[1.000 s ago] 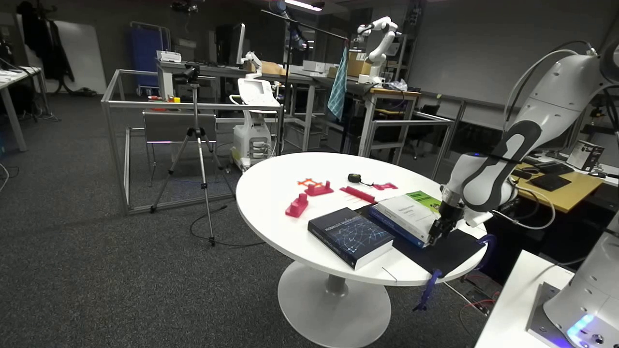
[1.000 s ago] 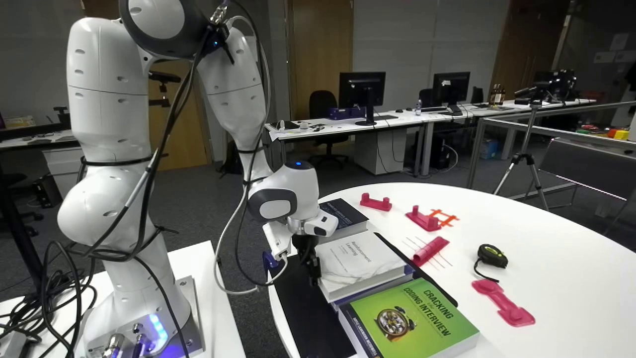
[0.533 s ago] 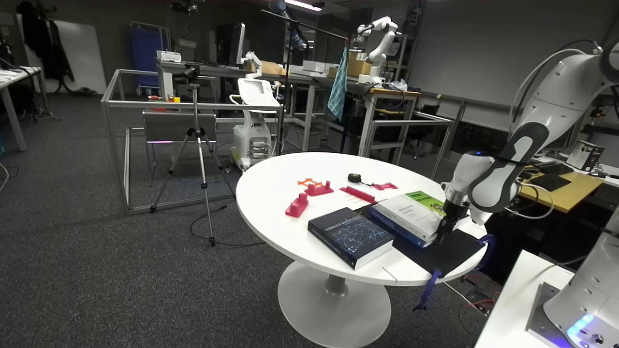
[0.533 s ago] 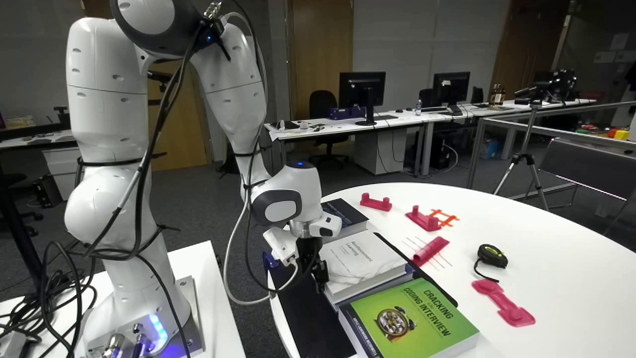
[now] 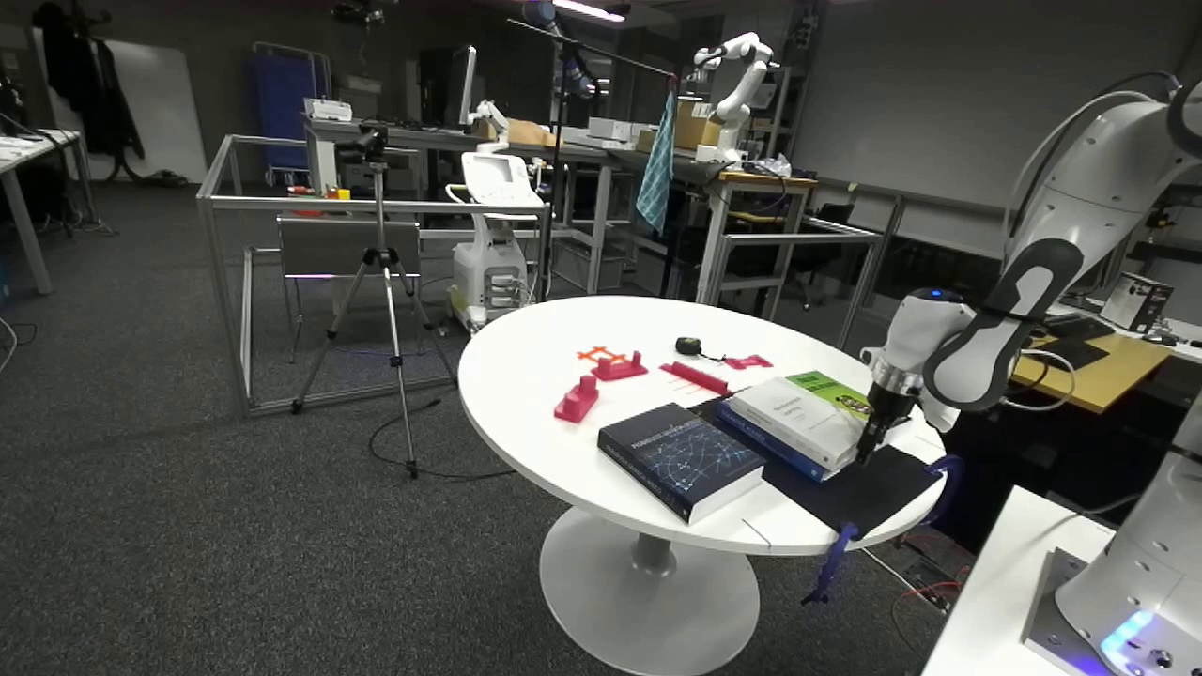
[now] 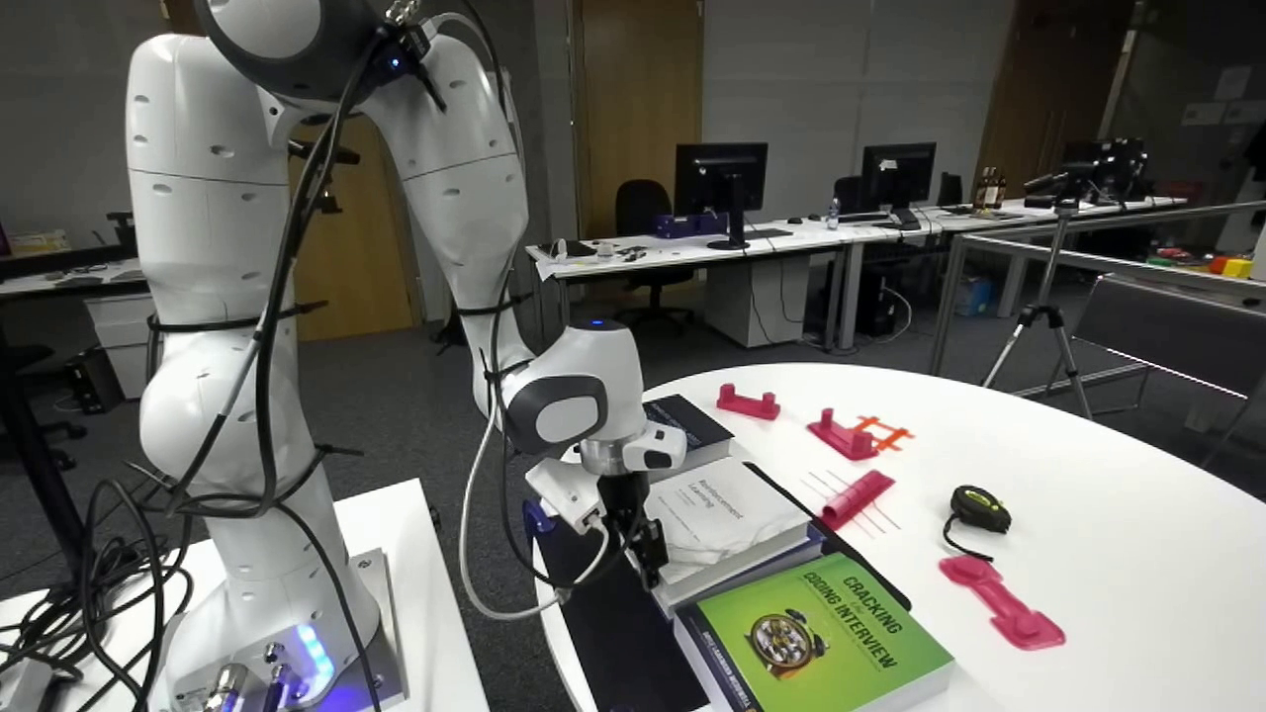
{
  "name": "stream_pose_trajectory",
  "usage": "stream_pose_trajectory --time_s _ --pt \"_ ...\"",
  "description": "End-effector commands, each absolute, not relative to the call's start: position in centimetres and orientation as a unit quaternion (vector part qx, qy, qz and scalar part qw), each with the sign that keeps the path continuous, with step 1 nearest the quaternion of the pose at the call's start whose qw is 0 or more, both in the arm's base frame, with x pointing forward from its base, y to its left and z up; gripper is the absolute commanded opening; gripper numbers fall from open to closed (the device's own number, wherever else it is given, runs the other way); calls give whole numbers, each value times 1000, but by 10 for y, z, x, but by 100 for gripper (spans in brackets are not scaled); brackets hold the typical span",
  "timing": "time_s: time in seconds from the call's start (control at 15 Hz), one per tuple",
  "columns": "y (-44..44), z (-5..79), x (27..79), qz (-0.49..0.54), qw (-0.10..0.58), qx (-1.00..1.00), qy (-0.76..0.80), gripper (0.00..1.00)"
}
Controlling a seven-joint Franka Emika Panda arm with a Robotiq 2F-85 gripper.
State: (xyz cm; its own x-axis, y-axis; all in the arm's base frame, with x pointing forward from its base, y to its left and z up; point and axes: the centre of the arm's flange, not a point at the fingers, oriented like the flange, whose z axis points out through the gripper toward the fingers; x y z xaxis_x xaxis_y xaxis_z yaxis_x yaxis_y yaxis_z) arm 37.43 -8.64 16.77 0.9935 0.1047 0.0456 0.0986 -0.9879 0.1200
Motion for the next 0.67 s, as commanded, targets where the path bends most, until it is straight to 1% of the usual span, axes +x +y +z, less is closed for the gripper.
stream_pose_trajectory --time_s 0.0,0.2,0.4,0.6 --pt "-75 224 338 46 28 998 42 100" --pt "-70 255 342 61 -26 998 21 100" --pt "-64 295 344 82 -63 995 9 100" --pt "-70 335 330 96 -85 992 12 100"
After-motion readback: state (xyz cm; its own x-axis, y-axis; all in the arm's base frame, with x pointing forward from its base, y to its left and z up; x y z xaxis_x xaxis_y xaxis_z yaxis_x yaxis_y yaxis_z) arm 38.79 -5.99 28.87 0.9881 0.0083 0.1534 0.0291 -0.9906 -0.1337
